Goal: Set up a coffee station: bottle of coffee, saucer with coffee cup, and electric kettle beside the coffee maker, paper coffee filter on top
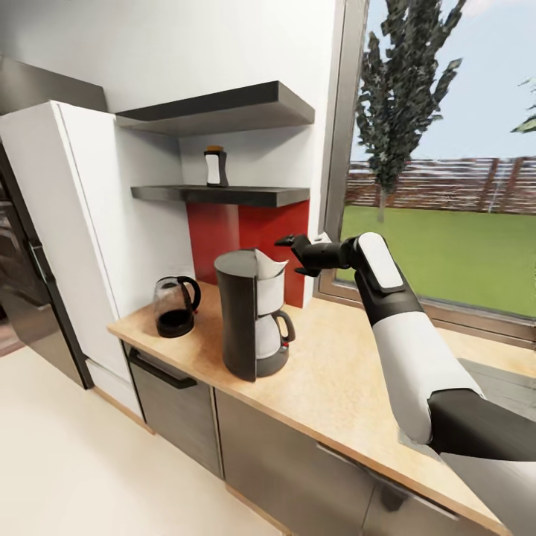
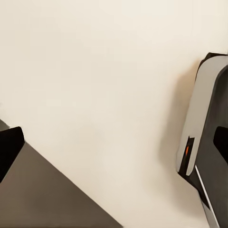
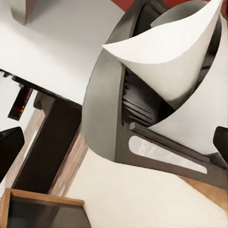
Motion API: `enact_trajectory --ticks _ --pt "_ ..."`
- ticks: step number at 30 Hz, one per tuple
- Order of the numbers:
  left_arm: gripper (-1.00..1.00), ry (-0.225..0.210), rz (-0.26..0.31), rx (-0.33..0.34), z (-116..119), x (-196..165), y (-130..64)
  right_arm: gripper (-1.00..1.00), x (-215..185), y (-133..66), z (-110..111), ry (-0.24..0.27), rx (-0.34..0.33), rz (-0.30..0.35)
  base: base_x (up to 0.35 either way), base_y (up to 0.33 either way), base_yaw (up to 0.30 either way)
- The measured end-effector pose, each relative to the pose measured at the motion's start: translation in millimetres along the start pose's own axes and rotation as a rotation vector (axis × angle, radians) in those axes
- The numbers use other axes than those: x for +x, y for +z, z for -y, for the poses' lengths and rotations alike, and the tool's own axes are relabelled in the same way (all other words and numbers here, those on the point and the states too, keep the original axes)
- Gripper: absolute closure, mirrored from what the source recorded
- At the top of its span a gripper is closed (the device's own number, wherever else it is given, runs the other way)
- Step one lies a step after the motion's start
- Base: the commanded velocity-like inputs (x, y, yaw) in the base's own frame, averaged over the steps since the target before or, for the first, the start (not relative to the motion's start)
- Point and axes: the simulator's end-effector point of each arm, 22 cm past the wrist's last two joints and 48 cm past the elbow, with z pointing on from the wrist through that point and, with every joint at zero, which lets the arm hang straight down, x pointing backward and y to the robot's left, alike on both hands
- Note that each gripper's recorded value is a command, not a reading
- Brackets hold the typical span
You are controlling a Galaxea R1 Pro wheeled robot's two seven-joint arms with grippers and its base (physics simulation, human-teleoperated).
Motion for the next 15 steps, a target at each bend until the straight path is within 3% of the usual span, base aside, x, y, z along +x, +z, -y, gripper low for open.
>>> enact_trajectory --ticks 5,7,10,15 --pt "-1.00 -0.007 0.005 -0.005 -3 -2 0.5 -1.00 11 3.9 12 0.015 0.012 -0.019 -0.073 0.000 0.000" --pt "-1.00 -0.008 0.007 -0.005 -3 -4 0.7 -1.00 27 7.9 24 0.019 0.023 -0.057 -0.012 0.000 0.000" --pt "-1.00 -0.009 0.009 -0.004 -2 -5 0.7 -1.00 71 16.1 59 0.042 0.055 -0.151 -0.003 0.000 0.000" --pt "-1.00 -0.008 0.010 -0.002 -2 -5 0.7 -1.00 135 27.1 120 0.132 0.121 -0.253 0.000 0.000 0.000"
